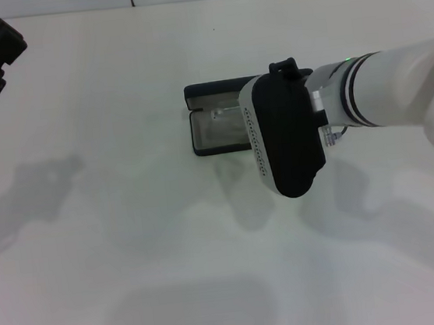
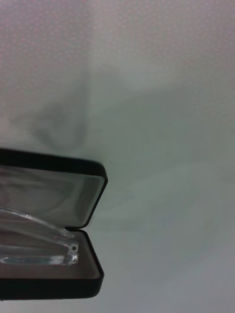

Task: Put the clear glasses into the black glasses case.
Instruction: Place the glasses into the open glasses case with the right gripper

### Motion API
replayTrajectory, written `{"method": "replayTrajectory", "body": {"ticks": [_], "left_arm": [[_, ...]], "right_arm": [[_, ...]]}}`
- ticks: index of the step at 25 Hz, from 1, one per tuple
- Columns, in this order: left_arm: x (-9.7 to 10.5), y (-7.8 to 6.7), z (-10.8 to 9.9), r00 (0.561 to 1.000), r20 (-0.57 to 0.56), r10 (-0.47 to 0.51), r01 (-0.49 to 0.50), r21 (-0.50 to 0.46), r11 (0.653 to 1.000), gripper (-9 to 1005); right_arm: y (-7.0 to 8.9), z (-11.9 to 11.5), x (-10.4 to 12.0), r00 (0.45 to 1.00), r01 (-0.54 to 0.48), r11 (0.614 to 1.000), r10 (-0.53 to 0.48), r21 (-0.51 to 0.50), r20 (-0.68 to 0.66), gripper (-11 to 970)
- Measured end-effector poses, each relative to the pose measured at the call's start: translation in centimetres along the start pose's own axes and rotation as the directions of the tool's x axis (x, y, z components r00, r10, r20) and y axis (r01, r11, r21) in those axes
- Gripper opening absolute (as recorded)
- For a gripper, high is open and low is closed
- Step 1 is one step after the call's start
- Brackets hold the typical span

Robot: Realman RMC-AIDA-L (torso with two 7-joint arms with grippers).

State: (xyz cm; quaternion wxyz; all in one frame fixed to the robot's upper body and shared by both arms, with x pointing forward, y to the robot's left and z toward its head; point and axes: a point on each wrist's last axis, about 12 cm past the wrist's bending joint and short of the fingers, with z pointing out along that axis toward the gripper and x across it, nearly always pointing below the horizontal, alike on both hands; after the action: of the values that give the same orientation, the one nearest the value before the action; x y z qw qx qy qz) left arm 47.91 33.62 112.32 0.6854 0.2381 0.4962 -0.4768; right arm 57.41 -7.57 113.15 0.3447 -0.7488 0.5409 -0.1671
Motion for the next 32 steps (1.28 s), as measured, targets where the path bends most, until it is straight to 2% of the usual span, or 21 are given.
{"method": "replayTrajectory", "body": {"ticks": [18, 32], "left_arm": [[0.02, -0.09, -0.22, 1.0, 0.004, -0.001, 0.001, -0.009, 1.0, 69], [-0.01, -0.05, -0.16, 1.0, 0.005, 0.002, -0.002, -0.008, 1.0, 69]], "right_arm": [[0.58, 0.71, -0.35, 0.998, 0.021, 0.999, -0.023, 0.043, 0.052, 129], [0.75, 0.79, -0.56, 0.998, 0.032, 0.999, -0.034, 0.036, 0.049, 136]]}}
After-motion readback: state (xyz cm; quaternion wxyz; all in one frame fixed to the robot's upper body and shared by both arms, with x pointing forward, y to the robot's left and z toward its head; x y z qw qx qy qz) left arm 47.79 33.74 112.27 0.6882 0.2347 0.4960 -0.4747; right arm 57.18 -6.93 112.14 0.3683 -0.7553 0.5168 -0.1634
